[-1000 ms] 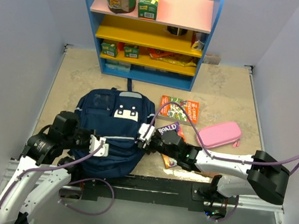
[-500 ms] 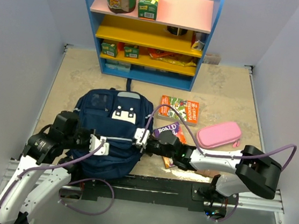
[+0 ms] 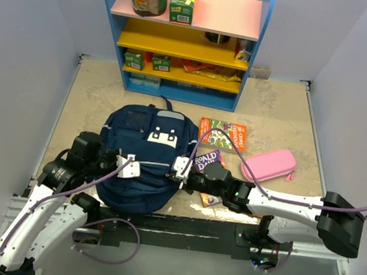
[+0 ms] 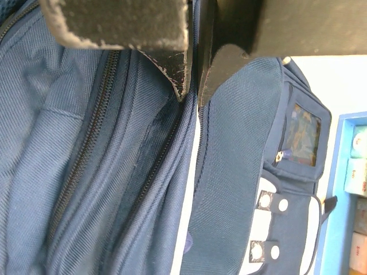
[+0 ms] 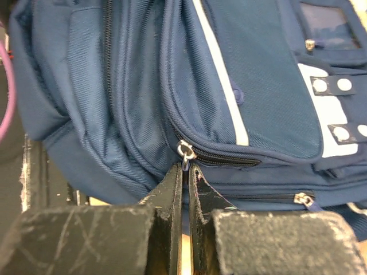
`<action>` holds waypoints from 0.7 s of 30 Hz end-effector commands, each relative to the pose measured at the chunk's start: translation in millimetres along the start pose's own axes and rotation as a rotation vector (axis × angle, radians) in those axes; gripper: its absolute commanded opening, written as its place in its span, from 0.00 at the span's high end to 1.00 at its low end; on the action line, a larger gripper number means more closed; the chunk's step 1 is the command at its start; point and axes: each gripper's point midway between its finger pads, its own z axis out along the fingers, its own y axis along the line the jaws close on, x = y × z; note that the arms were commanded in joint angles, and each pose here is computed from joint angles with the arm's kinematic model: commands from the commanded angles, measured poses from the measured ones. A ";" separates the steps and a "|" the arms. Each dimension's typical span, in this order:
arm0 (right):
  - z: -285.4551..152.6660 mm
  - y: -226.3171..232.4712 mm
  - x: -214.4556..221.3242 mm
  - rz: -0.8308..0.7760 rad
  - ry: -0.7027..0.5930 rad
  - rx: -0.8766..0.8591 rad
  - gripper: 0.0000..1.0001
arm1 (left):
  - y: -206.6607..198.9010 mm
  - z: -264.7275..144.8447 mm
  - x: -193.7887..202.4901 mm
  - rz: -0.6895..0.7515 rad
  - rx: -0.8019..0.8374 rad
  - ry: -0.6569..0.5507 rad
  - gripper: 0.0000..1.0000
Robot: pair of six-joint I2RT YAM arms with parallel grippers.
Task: Pack the student bag
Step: Unzip the student bag at the center of the board.
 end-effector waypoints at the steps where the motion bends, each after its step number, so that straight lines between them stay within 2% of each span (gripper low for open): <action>1: -2.3 34.3 -46.4 0.067 -0.128 -0.140 1.00 | 44.7 3.3 -24.1 -0.018 -0.163 -0.083 1.00; 8: 8.0 50.7 -65.3 0.128 -0.144 -0.143 1.00 | 42.1 9.4 -20.9 -0.060 -0.153 -0.084 1.00; 12: 22.3 41.9 -83.1 0.260 -0.142 -0.078 1.00 | 38.4 9.4 -19.9 -0.061 -0.143 -0.083 1.00; 15: 37.1 22.9 -89.6 0.345 -0.113 0.041 1.00 | 38.4 6.6 -18.3 -0.053 -0.153 -0.075 1.00; 17: 42.1 -0.3 -89.7 0.361 -0.100 0.173 1.00 | 38.7 2.9 -15.3 -0.037 -0.166 -0.059 1.00; 21: 58.1 -33.7 -71.6 0.364 -0.026 0.310 1.00 | 35.5 -5.5 -9.7 -0.008 -0.170 -0.021 1.00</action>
